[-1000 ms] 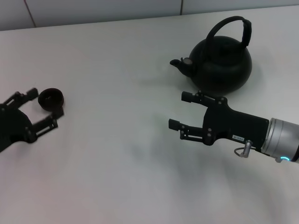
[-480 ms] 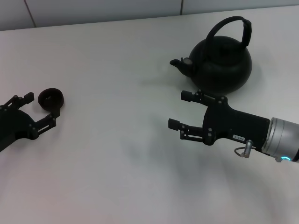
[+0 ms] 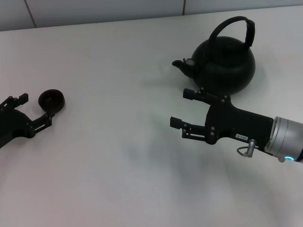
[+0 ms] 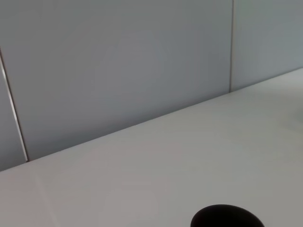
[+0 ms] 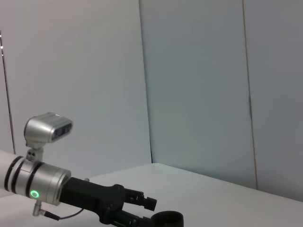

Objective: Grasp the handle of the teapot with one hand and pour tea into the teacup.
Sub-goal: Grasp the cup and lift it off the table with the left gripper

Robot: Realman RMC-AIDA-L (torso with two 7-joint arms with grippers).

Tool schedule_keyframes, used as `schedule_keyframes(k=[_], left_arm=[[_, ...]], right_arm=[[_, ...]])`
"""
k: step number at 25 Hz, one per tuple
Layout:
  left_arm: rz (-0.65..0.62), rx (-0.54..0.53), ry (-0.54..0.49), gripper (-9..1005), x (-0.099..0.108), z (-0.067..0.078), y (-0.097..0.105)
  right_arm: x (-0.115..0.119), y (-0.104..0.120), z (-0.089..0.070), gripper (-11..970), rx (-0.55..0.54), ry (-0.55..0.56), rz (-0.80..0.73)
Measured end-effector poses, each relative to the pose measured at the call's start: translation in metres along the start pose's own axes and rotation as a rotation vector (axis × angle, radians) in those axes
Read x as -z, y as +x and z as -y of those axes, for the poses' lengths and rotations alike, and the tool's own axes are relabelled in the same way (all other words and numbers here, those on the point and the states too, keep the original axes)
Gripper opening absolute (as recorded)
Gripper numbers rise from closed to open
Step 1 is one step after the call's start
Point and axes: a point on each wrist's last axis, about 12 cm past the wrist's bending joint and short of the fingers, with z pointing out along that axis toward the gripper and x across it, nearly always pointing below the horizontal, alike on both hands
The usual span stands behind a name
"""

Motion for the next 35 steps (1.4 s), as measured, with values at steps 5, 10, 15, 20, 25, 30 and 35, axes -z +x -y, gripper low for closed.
schedule_keyframes(k=[5, 10, 15, 20, 25, 30, 35], left_arm=[[-0.005, -0.017, 0.011, 826, -0.005, 0.000, -0.004], [-0.020, -0.042, 0.042, 825, -0.010, 0.004, -0.005], [-0.048, -0.067, 0.047, 824, -0.017, 0.005, -0.006], [-0.044, -0.074, 0.053, 822, -0.020, 0.005, -0.009], [-0.040, -0.075, 0.052, 821, -0.021, 0.005, -0.011], [-0.037, -0.078, 0.054, 820, -0.022, 0.005, -0.012], [-0.036, -0.076, 0.050, 795, -0.022, 0.004, -0.013]], right_arm=[[0.000, -0.001, 0.000, 823, 0.002, -0.007, 0.009], [-0.001, -0.003, 0.000, 824, 0.001, -0.005, 0.021], [-0.001, -0.003, 0.000, 824, 0.001, -0.004, 0.024], [0.000, -0.003, 0.000, 824, 0.001, -0.002, 0.023], [0.000, -0.003, 0.000, 824, 0.003, -0.003, 0.023], [0.001, -0.003, 0.000, 824, 0.003, -0.002, 0.022], [0.001, -0.003, 0.000, 824, 0.003, -0.002, 0.022]])
